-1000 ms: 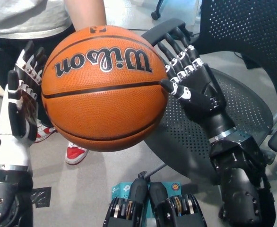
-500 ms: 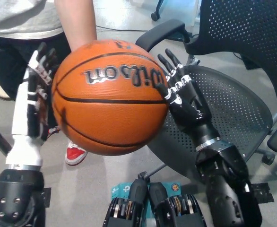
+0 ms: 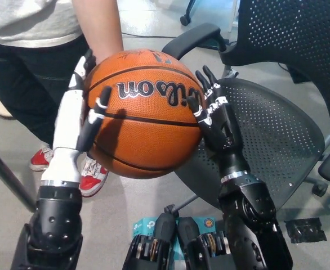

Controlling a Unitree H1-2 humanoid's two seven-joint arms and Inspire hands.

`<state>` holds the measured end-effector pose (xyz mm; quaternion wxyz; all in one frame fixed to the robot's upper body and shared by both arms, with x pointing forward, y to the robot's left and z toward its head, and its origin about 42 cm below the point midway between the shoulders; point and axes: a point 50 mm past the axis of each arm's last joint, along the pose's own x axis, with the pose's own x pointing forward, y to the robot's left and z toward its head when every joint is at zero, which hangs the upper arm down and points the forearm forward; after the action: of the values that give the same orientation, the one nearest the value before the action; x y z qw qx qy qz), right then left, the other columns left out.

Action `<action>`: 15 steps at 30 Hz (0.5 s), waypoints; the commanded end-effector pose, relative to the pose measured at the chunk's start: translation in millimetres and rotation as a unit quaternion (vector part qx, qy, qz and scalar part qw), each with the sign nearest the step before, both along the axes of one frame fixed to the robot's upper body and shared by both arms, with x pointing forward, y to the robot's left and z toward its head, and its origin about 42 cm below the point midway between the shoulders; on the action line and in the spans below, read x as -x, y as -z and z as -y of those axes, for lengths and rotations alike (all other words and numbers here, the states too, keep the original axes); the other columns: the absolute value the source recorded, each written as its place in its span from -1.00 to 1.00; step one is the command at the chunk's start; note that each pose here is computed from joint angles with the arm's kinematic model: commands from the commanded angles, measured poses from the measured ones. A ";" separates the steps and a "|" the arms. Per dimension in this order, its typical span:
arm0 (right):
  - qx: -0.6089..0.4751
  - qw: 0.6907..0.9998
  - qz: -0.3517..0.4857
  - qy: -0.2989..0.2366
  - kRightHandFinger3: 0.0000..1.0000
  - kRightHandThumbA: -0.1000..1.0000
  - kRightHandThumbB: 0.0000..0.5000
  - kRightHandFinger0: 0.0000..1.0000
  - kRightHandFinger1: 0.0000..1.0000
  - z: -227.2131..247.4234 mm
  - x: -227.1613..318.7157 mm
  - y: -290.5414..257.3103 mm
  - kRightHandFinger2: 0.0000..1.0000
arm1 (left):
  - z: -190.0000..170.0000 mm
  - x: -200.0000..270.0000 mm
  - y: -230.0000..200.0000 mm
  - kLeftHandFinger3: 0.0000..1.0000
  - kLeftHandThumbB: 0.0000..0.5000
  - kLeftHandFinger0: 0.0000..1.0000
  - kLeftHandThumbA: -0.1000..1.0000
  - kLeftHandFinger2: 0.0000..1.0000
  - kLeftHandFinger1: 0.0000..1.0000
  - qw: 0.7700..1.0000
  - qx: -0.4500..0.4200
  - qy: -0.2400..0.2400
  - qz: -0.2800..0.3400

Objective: The robot grabs the basketball from a person using both hands and then drops it on the black chair in the front

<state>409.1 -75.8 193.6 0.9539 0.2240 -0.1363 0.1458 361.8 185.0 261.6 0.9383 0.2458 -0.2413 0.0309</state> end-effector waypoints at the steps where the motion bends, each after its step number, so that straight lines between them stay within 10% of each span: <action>1: 0.003 0.993 0.084 -0.087 1.00 1.00 0.13 1.00 1.00 -77.9 8.5 -53.2 1.00 | 45.9 -3.0 3.4 1.00 0.00 1.00 1.00 1.00 1.00 0.992 -0.098 0.076 -0.013; 11: -0.126 0.985 0.020 -0.119 1.00 1.00 0.10 1.00 1.00 -76.6 8.7 -51.4 1.00 | 38.0 -14.7 -23.2 1.00 0.12 1.00 1.00 1.00 1.00 0.953 -0.300 0.035 0.024; 15: -0.090 0.992 0.048 -0.079 1.00 1.00 0.05 1.00 1.00 -72.6 8.6 -65.7 1.00 | 47.2 -14.7 -29.0 1.00 -0.25 1.00 1.00 1.00 1.00 0.975 -0.206 0.082 0.011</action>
<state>408.9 -70.6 192.0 0.9435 0.2866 -0.1170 0.1182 378.9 182.5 286.3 0.8565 0.4391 -0.2707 0.0153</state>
